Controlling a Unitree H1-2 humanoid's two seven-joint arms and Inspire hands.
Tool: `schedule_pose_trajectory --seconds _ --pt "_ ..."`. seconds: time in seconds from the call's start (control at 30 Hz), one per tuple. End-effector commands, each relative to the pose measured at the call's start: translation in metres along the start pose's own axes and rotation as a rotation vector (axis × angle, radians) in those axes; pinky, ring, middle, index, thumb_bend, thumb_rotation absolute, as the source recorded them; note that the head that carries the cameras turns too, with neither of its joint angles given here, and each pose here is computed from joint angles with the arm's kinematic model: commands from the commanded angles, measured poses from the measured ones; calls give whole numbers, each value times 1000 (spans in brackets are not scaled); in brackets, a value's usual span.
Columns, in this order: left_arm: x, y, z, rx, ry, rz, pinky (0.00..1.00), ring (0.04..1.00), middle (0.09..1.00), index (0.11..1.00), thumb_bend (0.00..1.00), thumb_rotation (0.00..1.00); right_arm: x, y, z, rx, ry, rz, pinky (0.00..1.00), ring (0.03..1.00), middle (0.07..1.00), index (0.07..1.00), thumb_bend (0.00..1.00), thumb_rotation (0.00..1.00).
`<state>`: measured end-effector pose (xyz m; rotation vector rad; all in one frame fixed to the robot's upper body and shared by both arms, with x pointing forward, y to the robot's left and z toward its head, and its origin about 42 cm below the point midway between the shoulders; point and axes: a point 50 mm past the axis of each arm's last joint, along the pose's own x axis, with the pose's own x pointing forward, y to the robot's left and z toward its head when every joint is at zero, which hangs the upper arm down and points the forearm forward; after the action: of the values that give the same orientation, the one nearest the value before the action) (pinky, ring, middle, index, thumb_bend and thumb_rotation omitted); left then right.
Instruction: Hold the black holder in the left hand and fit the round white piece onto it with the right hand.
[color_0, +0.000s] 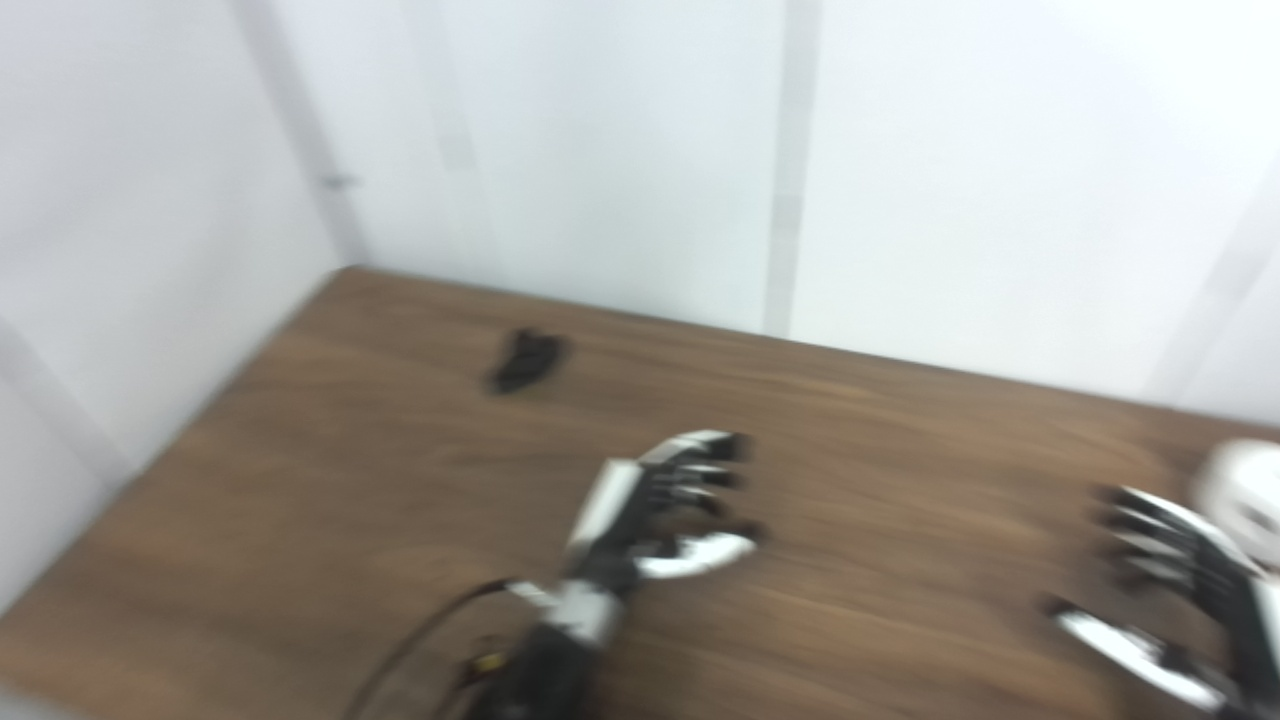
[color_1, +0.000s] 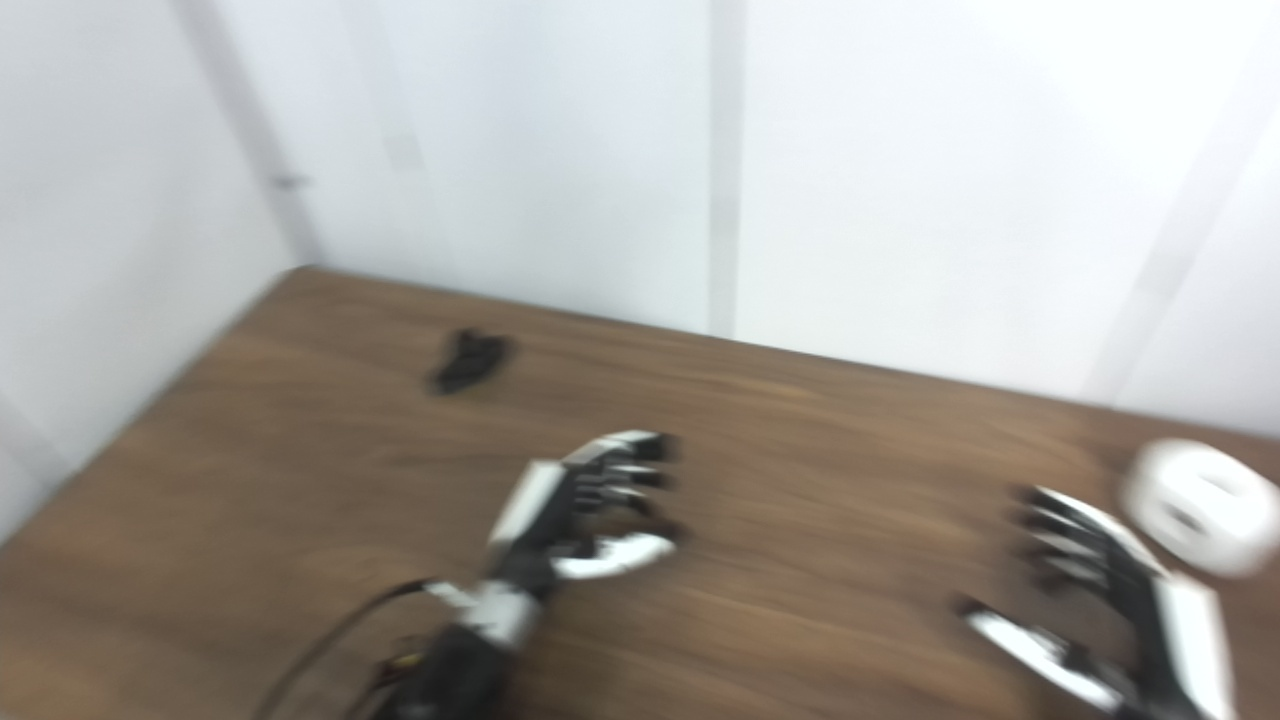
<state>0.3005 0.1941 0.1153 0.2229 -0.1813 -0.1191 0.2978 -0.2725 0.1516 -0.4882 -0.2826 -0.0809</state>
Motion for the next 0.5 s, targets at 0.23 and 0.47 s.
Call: schedule_pose_trajectory --seconds 0.23,0.47 --pt "15 -7 3 31 -60 19 621 772 808 791 657 89 5 -8 17 10 -29 -16 485 599 682 722 583 0" --pt "16 -7 5 20 -65 22 606 761 808 793 655 93 5 -7 15 7 -29 -12 464 592 684 725 568 0"
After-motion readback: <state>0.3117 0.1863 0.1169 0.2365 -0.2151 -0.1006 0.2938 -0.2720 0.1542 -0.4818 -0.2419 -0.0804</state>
